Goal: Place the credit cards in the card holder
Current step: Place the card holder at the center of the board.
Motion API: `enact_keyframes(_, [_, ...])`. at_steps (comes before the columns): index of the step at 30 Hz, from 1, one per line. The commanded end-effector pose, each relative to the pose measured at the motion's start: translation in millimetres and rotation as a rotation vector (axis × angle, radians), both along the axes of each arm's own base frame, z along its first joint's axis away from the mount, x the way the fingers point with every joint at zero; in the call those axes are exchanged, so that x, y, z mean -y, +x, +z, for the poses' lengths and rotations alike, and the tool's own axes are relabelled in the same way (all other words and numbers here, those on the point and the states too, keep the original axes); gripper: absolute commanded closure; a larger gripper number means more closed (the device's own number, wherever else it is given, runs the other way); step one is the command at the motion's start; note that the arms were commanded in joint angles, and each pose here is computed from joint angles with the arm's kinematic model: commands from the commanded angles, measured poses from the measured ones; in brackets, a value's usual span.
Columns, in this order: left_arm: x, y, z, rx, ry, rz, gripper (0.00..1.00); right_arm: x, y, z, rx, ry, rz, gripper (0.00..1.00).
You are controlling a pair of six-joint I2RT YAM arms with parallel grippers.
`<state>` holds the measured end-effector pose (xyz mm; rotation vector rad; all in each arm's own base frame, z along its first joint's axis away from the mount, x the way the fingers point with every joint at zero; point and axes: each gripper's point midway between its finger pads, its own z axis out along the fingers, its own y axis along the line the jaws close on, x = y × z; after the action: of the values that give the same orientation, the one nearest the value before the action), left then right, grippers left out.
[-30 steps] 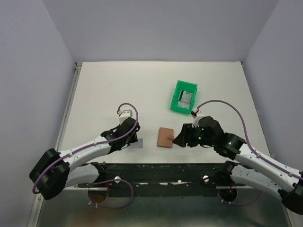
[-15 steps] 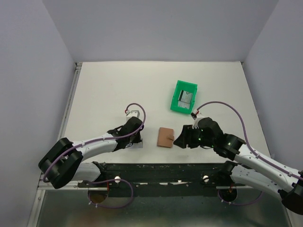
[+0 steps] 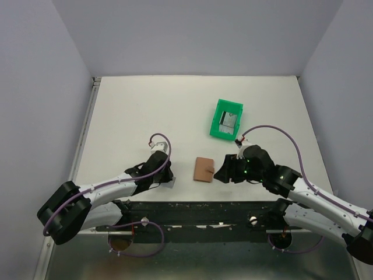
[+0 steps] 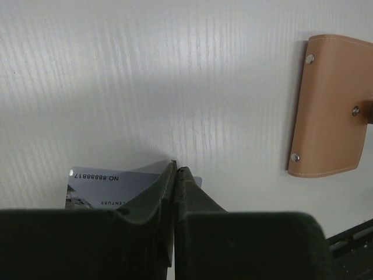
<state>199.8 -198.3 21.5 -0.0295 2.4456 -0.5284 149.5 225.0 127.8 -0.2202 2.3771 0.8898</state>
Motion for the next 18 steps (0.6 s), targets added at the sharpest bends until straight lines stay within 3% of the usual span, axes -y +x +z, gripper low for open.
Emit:
enact_keyframes(1, [-14.3,-32.5,-15.1,-0.106,0.01,0.007,0.88,1.9,0.6,-8.3,-0.002,-0.022,-0.007,0.36])
enact_keyframes(13, [-20.6,-47.7,9.7,-0.082,-0.055,0.035,0.88,1.3,-0.2,-7.7,-0.006,-0.015,-0.007,0.36])
enact_keyframes(15, [-21.3,-41.0,26.0,-0.038,-0.059,0.044,0.83,1.9,0.1,-8.0,-0.005,-0.016,-0.01,0.36])
enact_keyframes(18, [-25.3,-27.1,49.3,0.046,-0.041,0.059,0.67,1.2,-0.3,-7.6,-0.007,-0.012,-0.01,0.36])
